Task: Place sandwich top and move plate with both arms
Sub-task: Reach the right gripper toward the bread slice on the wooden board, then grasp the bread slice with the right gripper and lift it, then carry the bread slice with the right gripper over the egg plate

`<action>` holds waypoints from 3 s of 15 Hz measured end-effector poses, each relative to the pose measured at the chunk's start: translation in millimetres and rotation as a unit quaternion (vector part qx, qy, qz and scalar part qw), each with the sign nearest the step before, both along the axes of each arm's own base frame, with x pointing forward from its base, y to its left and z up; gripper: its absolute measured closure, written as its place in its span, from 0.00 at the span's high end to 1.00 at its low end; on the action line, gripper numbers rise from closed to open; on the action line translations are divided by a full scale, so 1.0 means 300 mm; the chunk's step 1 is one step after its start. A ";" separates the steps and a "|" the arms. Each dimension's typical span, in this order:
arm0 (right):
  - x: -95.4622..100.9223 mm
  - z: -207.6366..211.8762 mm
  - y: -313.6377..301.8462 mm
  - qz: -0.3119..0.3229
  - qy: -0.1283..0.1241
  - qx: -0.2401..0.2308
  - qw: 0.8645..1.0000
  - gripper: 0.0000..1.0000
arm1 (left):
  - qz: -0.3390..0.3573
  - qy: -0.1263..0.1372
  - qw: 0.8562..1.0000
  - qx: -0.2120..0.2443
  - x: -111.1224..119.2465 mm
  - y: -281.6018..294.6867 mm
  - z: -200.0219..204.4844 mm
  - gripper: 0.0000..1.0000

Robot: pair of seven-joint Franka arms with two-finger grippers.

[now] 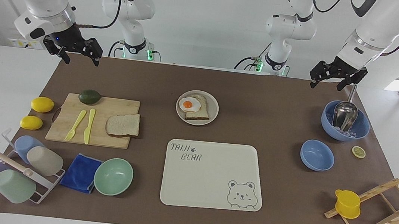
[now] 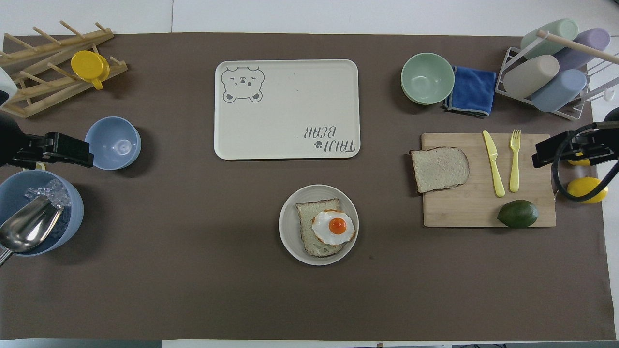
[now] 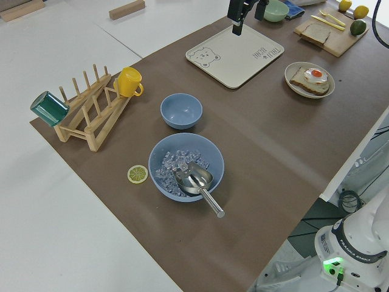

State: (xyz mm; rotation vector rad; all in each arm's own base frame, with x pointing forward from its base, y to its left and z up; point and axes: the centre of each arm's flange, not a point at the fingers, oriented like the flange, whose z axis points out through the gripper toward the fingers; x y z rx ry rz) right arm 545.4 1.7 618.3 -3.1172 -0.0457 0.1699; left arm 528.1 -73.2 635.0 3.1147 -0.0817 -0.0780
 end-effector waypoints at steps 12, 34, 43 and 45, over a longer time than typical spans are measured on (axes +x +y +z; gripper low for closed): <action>0.164 -0.809 0.663 -0.015 -0.025 -0.229 0.973 1.00 | 0.000 0.000 1.000 0.000 0.000 0.000 0.000 1.00; 0.029 -1.142 0.674 0.003 -0.015 -0.298 0.954 0.67 | 0.000 0.000 1.000 0.000 0.000 0.000 0.000 1.00; 0.018 -1.032 0.743 0.007 -0.013 -0.318 0.948 0.11 | 0.000 0.000 1.000 0.000 0.000 0.000 0.000 1.00; -0.020 -0.917 0.858 0.014 0.000 -0.345 0.938 0.11 | 0.000 0.000 1.000 0.000 0.000 0.000 0.000 1.00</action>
